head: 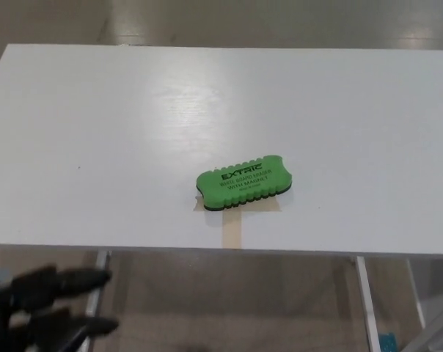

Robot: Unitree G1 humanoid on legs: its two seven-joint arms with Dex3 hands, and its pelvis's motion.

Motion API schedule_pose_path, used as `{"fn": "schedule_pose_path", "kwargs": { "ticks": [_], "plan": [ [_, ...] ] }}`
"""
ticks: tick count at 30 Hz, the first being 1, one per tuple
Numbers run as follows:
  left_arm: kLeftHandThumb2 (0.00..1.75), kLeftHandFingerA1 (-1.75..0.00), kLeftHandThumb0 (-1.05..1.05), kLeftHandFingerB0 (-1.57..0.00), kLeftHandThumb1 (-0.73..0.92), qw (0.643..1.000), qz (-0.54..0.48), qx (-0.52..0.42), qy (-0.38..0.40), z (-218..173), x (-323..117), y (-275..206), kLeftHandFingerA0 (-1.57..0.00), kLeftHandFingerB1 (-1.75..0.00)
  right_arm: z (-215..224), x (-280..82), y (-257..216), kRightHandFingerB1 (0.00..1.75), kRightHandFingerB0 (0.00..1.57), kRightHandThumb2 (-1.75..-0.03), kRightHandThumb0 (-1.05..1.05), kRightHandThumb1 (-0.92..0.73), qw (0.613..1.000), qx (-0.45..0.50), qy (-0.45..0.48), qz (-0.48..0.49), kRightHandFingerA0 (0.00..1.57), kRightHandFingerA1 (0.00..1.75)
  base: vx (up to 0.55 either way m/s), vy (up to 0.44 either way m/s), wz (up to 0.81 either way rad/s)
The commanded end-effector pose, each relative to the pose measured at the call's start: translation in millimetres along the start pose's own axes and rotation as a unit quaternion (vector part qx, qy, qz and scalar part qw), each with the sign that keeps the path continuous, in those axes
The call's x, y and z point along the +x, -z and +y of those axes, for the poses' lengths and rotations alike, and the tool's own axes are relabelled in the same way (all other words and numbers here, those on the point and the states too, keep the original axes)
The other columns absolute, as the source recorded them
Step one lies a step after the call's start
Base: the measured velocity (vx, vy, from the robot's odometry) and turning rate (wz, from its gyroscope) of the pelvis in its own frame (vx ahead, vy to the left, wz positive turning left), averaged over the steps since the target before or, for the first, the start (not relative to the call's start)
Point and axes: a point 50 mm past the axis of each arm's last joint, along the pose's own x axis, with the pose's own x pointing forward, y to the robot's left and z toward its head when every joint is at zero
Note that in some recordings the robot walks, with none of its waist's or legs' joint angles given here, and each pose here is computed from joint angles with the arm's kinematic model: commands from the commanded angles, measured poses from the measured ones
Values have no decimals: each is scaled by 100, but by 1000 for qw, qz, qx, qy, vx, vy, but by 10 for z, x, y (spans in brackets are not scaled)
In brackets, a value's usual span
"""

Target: Use the left hand to press on the green eraser and wipe the desk from center to the left and then back to center.

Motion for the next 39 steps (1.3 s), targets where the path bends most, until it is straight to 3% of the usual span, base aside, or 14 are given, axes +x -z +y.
{"fn": "schedule_pose_path", "kwargs": {
  "ticks": [1, 2, 4, 8, 9, 19, 20, 25, 29, 30, 32, 35, 36, 39],
  "plan": [
    [65, -48, -40, -64, 75, 965, 197, 134, -109, 48, -561, 979, -92, -39, -40, -148, 191, 59, 49, -99, -40, -62, 999, 3, 20, 44, 85, 77, 0, 0, 0],
    [63, -47, -40, -64, 78, 952, 235, 147, -127, 75, -583, 1096, -91, -39, -38, -153, 196, 39, 56, -63, -41, -76, 999, 0, 17, 45, 87, 65, 0, 0, 0],
    [63, -47, -40, -64, 78, 939, 269, 161, -144, 105, -602, 1195, -91, -39, -37, -156, 200, 39, 56, -63, -41, -76, 999, -5, 14, 46, 87, 65, 0, 0, 0],
    [64, -49, -39, -64, 74, 926, 314, 18, -208, 151, -562, 1371, -96, -39, -35, -114, 170, 39, 56, -63, -41, -76, 999, -7, 15, 44, 87, 64, 0, 0, 0],
    [99, -70, -40, -56, 61, 923, 324, 13, -205, 171, -539, 1401, -88, -59, -30, -101, 161, 39, 56, -63, -41, -76, 999, -4, 15, 44, 87, 63, 0, 0, 0],
    [96, -71, -37, -56, 58, 887, 360, -117, -264, 386, -423, 1599, -87, -59, -5, -13, 67, 39, 56, -63, -41, -76, 1000, 5, 9, 28, 87, 63, 0, 0, 0],
    [62, -51, -33, -63, 71, 881, 364, -124, -277, 383, -427, 1622, -97, -39, -7, -16, 67, 59, 48, -100, -40, -63, 1000, 9, 9, 27, 85, 78, 0, 0, 0],
    [62, -51, -34, -63, 71, 878, 361, -124, -290, 400, -403, 1631, -97, -39, -17, -10, 60, 59, 49, -100, -41, -64, 1000, 15, 11, 25, 84, 79, 0, 0, 0],
    [61, -48, -35, -62, 69, 881, 355, -114, -292, 449, -395, 1626, -85, -38, -6, 1, 44, 59, 49, -100, -41, -64, 1000, 20, 7, 20, 84, 79, 0, 0, 0],
    [61, -43, -35, -62, 69, 882, 357, -100, -290, 453, -373, 1620, -62, -38, -13, -2, 41, 59, 48, -100, -40, -64, 1000, 12, 10, 17, 84, 78, 0, 0, 0],
    [60, -40, -35, -63, 68, 883, 354, -85, -295, 445, -345, 1612, -51, -39, -15, 3, 35, 59, 48, -100, -39, -63, 1000, 6, 13, 15, 84, 78, 0, 0, 0],
    [60, -40, -36, -63, 68, 882, 351, -70, -306, 440, -329, 1607, -50, -39, -10, 8, 32, 59, 48, -100, -39, -63, 1000, 1, 13, 15, 84, 78, 0, 0, 0],
    [60, -40, -35, -61, 67, 883, 347, -62, -310, 436, -320, 1603, -48, -38, -8, 8, 33, 40, 57, -63, -40, -77, 1000, 3, 13, 15, 87, 66, 0, 0, 0],
    [60, -39, -36, -56, 67, 885, 338, -43, -317, 426, -295, 1592, -46, -37, -7, 12, 37, 40, 57, -63, -40, -77, 1000, 6, 10, 18, 87, 66, 0, 0, 0]
  ]
}}
